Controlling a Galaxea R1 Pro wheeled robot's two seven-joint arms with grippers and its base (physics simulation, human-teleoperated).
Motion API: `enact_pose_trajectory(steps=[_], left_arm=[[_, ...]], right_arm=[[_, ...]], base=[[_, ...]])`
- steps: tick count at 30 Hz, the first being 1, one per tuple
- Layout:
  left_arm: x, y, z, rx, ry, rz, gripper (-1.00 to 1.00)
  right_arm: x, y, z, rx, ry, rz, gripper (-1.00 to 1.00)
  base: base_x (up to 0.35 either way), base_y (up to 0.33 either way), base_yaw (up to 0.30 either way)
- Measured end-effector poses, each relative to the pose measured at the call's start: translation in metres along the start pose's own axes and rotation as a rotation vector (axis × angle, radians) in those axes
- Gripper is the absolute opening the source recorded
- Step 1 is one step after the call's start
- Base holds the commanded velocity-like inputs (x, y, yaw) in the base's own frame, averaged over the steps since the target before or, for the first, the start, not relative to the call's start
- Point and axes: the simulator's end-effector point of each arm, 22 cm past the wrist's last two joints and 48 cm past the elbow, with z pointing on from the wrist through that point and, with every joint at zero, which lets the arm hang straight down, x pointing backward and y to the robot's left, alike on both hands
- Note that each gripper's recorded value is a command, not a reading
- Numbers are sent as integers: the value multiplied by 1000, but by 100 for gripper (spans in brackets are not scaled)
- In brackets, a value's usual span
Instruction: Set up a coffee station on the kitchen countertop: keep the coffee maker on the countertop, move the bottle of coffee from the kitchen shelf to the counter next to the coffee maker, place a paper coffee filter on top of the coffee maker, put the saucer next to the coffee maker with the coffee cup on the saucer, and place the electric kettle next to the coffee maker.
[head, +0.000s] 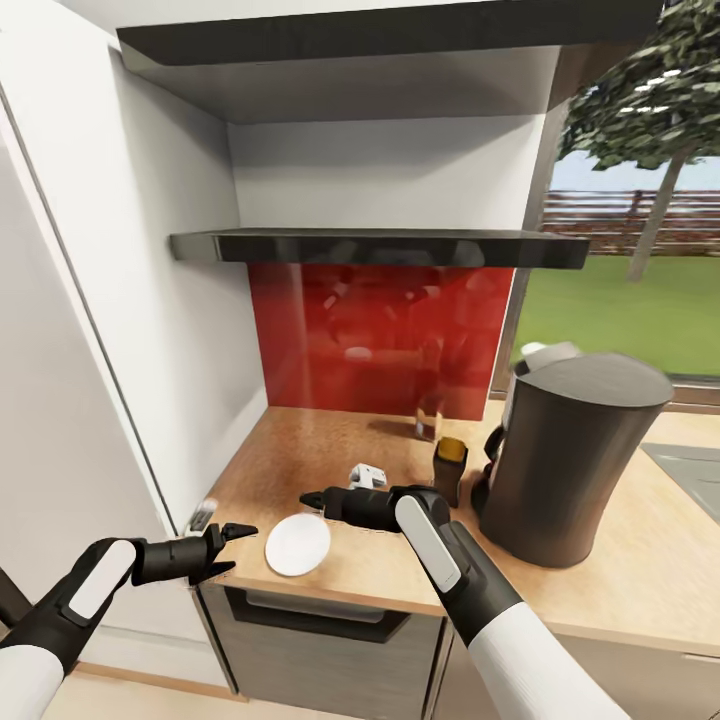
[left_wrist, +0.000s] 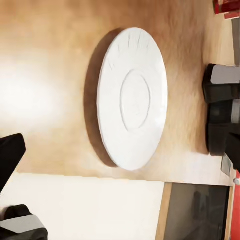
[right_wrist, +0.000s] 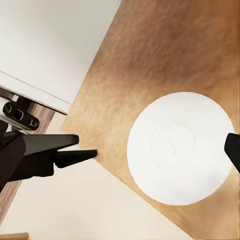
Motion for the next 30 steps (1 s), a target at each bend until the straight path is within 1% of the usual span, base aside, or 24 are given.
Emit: enact_pose_trajectory(steps=[5, 15, 17, 20, 22, 25, 30], left_arm=[[1, 0, 1, -1, 2, 0, 100], [1, 0, 2, -2, 4, 0, 100], [3, 1, 3, -1, 6, -2, 100], [10, 5, 5, -4, 15, -10, 100], [16, 8, 6, 4, 21, -26, 100], [24, 12, 6, 8, 27, -43, 100], [28, 16, 7, 3, 32, -49, 100]], right_arm=[[1, -2, 1, 5, 3, 0, 100], [2, -5, 1, 16, 7, -1, 100], [3, -9, 1, 33, 8, -2, 100], [5, -21, 2, 82, 14, -1, 100], [12, -33, 3, 118, 29, 7, 100], [17, -40, 5, 140, 43, 17, 100], [20, -44, 6, 151, 49, 20, 100]], base=[[165, 0, 0], [17, 0, 0], [1, 0, 0], [0, 0, 0], [0, 0, 0], [0, 0, 0], [0, 0, 0]])
